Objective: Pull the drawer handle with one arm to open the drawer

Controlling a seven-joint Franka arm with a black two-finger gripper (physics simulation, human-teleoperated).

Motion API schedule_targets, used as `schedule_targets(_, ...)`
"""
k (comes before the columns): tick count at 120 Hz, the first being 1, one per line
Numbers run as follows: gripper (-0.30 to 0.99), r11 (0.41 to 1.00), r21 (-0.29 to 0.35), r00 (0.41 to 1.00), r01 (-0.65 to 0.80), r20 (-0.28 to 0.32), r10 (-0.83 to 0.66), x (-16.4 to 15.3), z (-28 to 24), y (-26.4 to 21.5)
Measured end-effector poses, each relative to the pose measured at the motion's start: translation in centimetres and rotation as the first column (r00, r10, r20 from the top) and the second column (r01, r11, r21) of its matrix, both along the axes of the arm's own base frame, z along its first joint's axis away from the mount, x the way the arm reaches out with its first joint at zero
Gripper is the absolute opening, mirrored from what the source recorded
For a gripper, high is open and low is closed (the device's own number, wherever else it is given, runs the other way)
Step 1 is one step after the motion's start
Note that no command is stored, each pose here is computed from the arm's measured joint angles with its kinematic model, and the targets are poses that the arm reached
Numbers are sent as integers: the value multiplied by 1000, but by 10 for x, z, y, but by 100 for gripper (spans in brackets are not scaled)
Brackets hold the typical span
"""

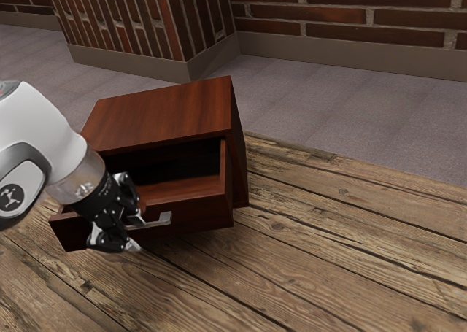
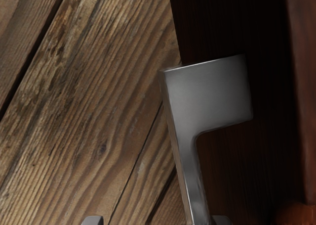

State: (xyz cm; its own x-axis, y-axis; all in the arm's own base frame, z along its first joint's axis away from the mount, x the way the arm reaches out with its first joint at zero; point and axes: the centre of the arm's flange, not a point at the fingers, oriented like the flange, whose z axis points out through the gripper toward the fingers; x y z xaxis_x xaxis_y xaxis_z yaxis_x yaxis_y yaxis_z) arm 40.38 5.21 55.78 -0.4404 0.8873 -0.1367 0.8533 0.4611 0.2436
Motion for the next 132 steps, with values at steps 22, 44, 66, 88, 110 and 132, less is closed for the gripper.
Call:
schedule_targets(22,25,1000,21,1000,0,25,0,-5,12,3)
schedule_targets(44,25,998,67,999,4,49,-7,-7,29,7)
schedule_targets(66,25,994,110,996,4,88,-14,-3,70,11)
schedule_targets(88,45,991,132,990,-20,139,1,33,211,27)
schedule_targets(110,59,996,63,993,63,-101,-57,21,178,31)
schedule_targets(132,65,989,3,965,151,-217,-147,22,137,24)
